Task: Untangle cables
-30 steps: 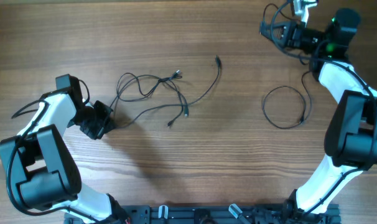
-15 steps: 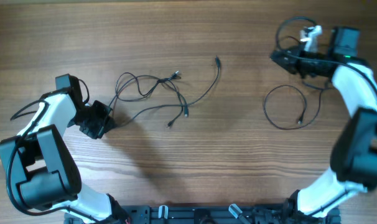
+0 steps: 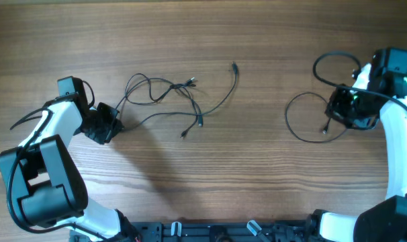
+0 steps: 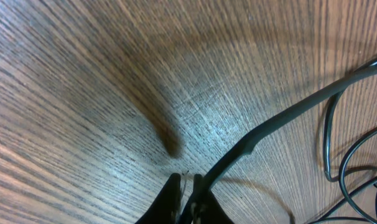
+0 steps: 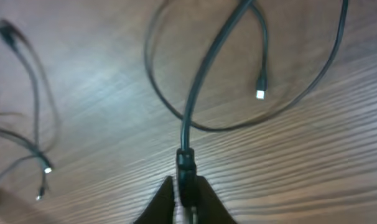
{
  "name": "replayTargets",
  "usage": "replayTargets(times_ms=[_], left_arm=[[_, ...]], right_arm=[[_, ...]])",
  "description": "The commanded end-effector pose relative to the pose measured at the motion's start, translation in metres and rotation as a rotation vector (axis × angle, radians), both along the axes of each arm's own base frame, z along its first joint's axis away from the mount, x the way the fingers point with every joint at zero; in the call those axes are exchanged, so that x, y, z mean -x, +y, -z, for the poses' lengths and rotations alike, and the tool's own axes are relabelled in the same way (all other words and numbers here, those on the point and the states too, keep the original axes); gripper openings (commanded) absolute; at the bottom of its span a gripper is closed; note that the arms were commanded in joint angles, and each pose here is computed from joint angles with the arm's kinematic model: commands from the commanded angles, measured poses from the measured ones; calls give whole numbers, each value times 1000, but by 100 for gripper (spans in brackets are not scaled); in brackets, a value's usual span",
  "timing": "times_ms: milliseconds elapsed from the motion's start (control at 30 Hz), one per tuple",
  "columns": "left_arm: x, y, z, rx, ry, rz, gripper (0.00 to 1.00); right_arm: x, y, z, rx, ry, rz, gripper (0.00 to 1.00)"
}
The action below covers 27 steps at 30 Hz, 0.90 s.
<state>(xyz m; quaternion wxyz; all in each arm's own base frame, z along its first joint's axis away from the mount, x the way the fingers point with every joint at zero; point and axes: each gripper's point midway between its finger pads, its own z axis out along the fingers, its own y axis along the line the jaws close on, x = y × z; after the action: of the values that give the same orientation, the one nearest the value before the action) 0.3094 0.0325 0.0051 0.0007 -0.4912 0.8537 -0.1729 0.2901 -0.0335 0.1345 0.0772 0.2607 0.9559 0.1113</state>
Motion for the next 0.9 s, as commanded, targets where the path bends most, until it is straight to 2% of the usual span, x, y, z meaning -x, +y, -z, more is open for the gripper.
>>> replayTargets(times_ms=[0, 67, 100, 133, 200, 300, 433, 600, 767, 867], left_arm=[[-2, 0, -5, -8, -12, -13, 8], [-1, 0, -5, -6, -5, -13, 9], [0, 0, -4, -5, -1, -13, 9], [1, -1, -4, -3, 2, -13, 8], [3, -2, -4, -2, 10, -9, 9], [3, -6, -4, -1, 13, 2, 11], [3, -11, -4, -1, 13, 18, 15], [1, -15, -4, -3, 6, 34, 17], [-7, -18, -5, -12, -27, 50, 18], [-18, -19, -7, -23, -73, 59, 31]], right_arm=[[12, 13, 30, -31, 63, 4, 41], [12, 32, 42, -97, 39, -70, 49], [12, 41, 46, -123, 23, -124, 58], [13, 49, 50, -142, 11, -172, 74], [18, 56, 57, -142, 6, -241, 100], [17, 40, 63, -49, 19, -227, 100], [22, -14, 69, 195, 107, 106, 100], [31, -62, 63, 407, 128, 382, 100], [34, -74, 62, 435, 129, 420, 100], [29, -81, 61, 437, 104, 427, 100]])
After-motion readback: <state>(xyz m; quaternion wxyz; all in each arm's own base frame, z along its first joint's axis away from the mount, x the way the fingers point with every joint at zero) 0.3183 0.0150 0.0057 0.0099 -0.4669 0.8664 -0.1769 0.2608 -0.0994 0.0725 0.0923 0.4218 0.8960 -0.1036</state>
